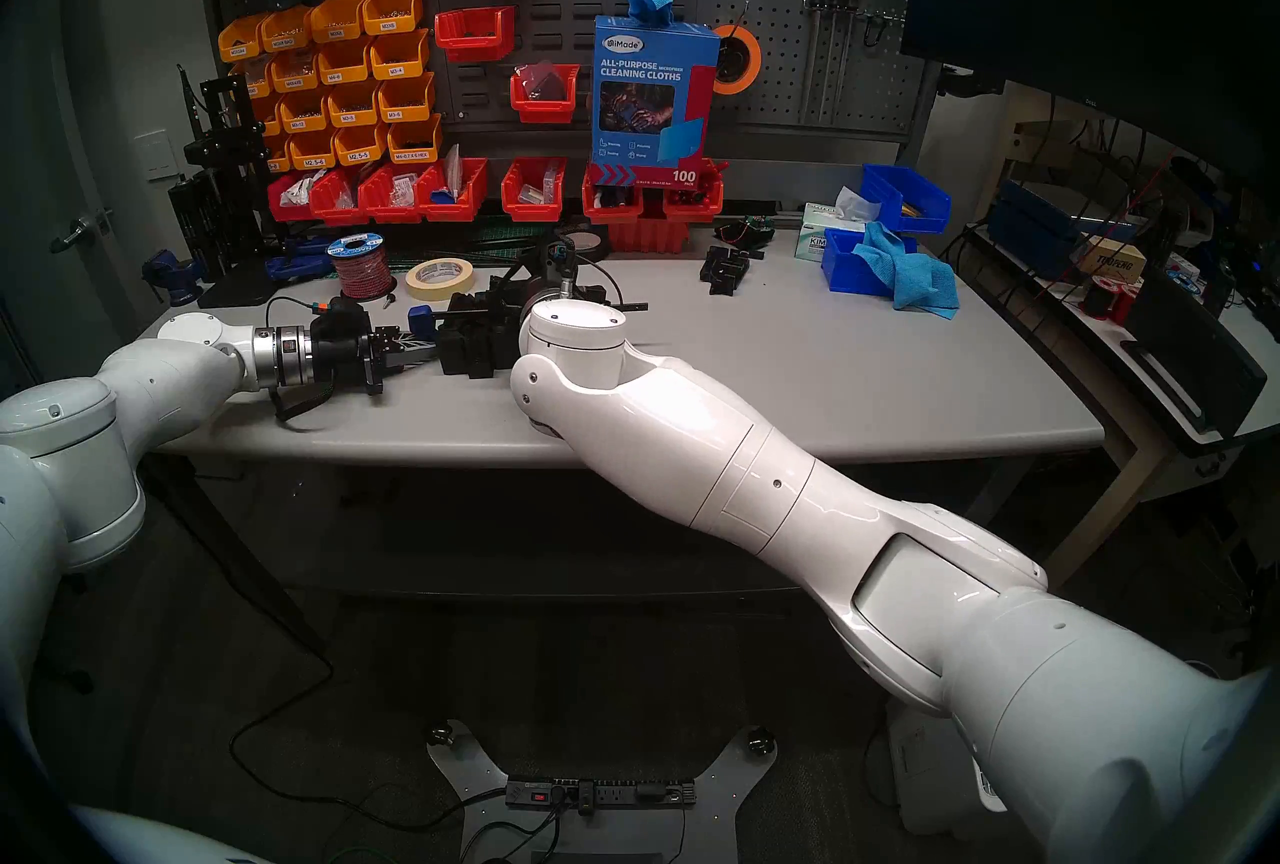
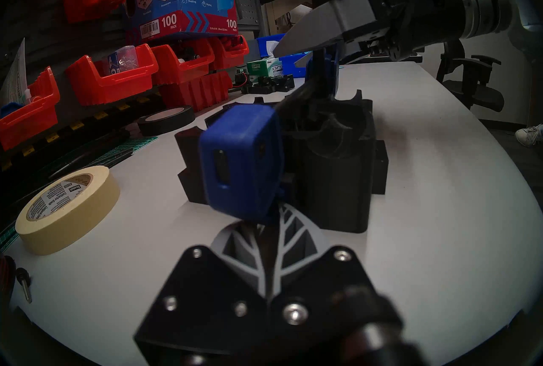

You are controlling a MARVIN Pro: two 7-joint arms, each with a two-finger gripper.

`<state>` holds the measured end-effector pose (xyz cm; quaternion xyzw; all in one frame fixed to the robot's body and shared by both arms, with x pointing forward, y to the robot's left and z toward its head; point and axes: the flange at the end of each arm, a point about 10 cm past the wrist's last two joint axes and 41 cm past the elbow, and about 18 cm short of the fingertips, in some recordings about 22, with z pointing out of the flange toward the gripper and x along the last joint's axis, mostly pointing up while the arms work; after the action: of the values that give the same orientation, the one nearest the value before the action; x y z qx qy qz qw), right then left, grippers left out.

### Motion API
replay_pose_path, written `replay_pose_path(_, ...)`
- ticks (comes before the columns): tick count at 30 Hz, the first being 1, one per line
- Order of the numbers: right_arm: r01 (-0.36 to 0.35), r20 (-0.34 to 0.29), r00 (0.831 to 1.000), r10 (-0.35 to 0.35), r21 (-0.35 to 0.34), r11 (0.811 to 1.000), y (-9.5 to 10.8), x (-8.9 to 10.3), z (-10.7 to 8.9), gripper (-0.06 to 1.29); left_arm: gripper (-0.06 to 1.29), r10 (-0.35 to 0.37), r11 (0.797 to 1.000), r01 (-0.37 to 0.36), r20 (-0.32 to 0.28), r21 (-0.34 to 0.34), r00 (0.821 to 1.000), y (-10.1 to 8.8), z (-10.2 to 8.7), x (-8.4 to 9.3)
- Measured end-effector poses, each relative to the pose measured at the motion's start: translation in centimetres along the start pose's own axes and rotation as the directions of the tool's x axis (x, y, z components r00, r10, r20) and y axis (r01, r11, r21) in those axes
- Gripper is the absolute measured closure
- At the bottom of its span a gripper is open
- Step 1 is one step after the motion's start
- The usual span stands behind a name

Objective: Clamp the two 3D printed pieces together with the clamp

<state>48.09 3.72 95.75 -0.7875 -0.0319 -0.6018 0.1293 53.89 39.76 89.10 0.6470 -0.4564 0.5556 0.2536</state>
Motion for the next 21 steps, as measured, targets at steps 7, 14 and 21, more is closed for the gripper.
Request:
replay_pose_path(7, 0.067, -0.031, 0.997, -0.067, -0.019, 0.998, -0.2, -1.0, -0.4, -0.04, 1.25, 0.0, 1.0, 0.0, -0.002, -0.002, 1.0, 0.0, 0.1, 0.0)
replay_pose_path(14, 0.13, -0.057, 0.99, -0.132, -0.042, 0.991, -0.1, -1.9, -0.6, -0.04, 1.25, 0.0, 1.0, -0.001, -0.005, -0.007, 1.0, 0.1, 0.4, 0.1)
replay_pose_path(21, 0.187, -0.087, 0.977, -0.193, -0.075, 0.98, 0.1, -2.2, -0.8, -0.04, 1.25, 0.001, 1.0, -0.001, -0.011, -0.017, 1.0, 0.2, 1.0, 0.2)
